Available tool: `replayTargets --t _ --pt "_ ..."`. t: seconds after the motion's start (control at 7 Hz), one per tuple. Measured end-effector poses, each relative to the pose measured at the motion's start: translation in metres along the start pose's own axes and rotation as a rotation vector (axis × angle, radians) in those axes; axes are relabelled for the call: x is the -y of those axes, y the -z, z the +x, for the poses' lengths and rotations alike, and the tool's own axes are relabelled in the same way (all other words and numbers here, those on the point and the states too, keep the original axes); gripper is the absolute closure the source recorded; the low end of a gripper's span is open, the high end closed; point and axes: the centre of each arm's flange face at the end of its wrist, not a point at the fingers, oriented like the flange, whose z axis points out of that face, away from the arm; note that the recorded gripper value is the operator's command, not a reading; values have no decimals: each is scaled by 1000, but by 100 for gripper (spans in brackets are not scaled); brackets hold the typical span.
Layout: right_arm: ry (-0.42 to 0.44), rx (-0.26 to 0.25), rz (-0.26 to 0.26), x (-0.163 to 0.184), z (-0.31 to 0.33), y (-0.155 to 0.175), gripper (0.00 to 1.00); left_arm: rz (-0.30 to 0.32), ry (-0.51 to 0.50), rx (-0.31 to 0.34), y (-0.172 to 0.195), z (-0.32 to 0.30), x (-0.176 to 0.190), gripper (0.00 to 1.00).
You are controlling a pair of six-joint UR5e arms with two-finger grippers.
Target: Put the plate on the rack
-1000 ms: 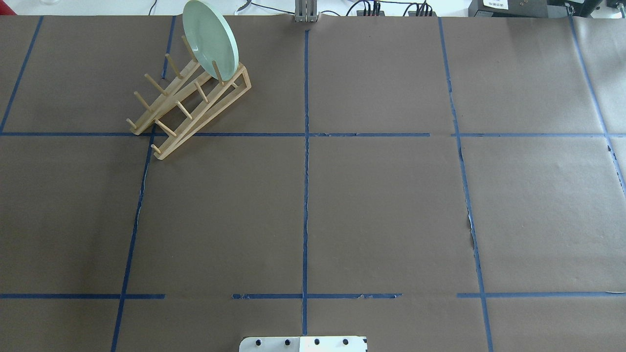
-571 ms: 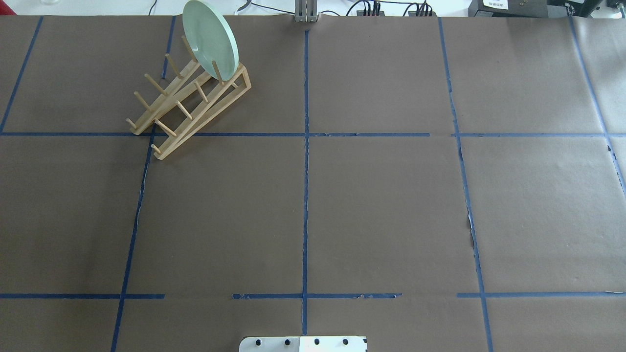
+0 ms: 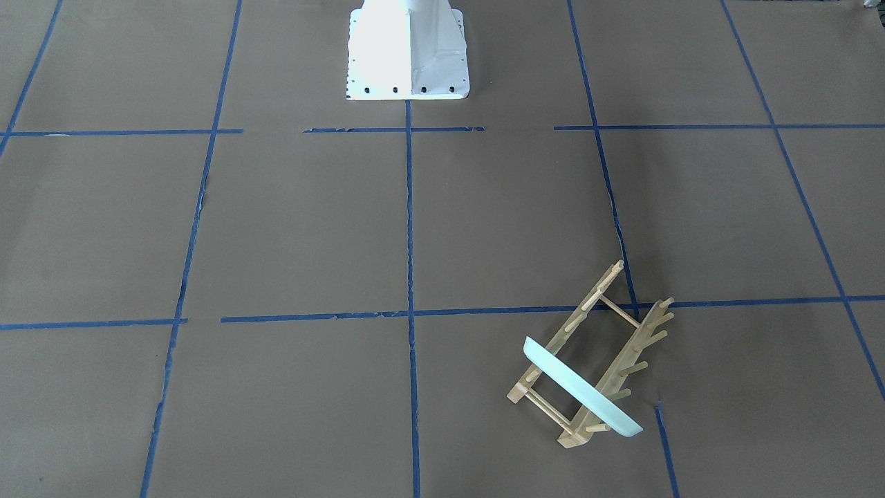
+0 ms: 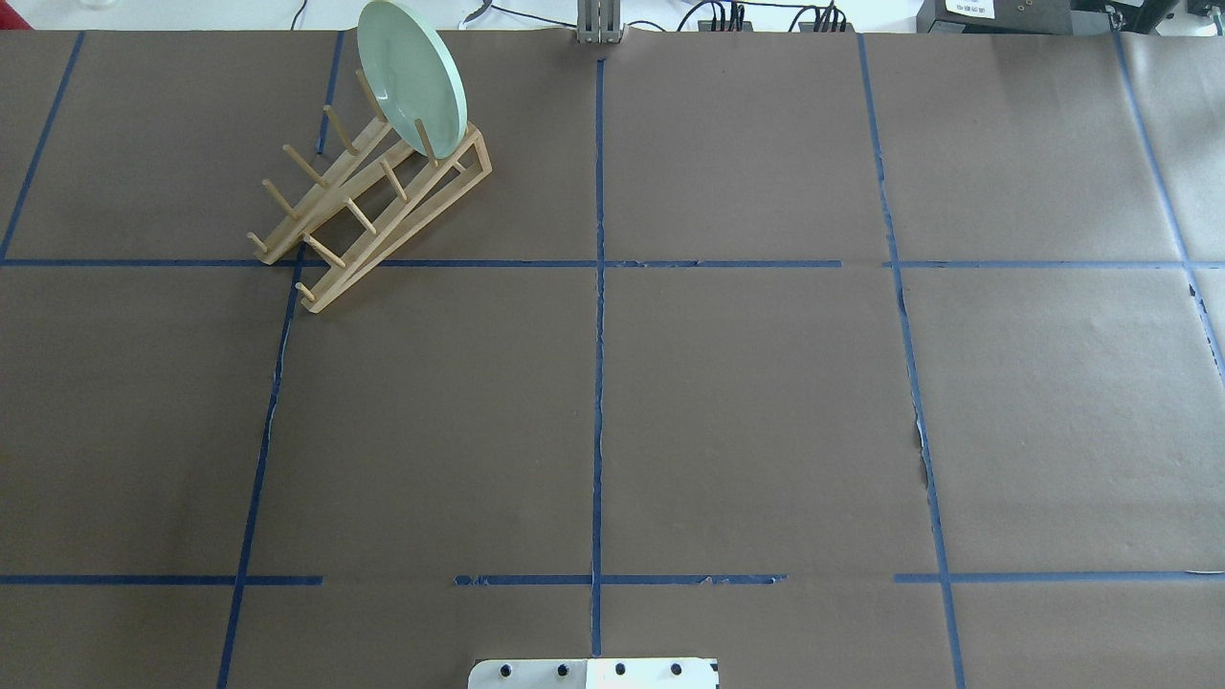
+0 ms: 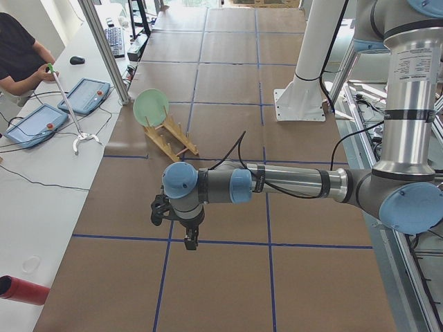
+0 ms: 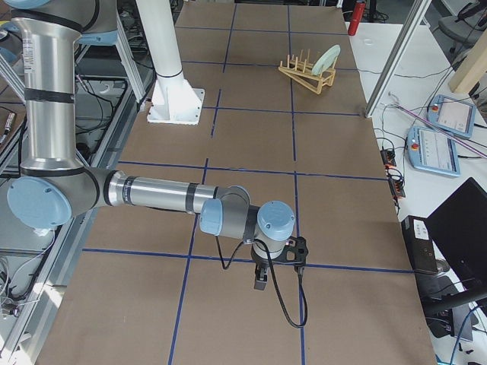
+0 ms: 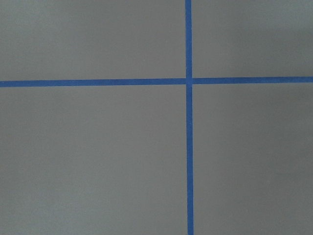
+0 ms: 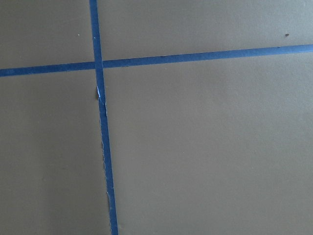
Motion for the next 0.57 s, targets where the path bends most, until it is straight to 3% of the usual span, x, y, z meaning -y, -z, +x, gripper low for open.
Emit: replayTargets --t 0.57 --pt "0 0 0 0 0 0 0 3 -2 -2 2 1 4 0"
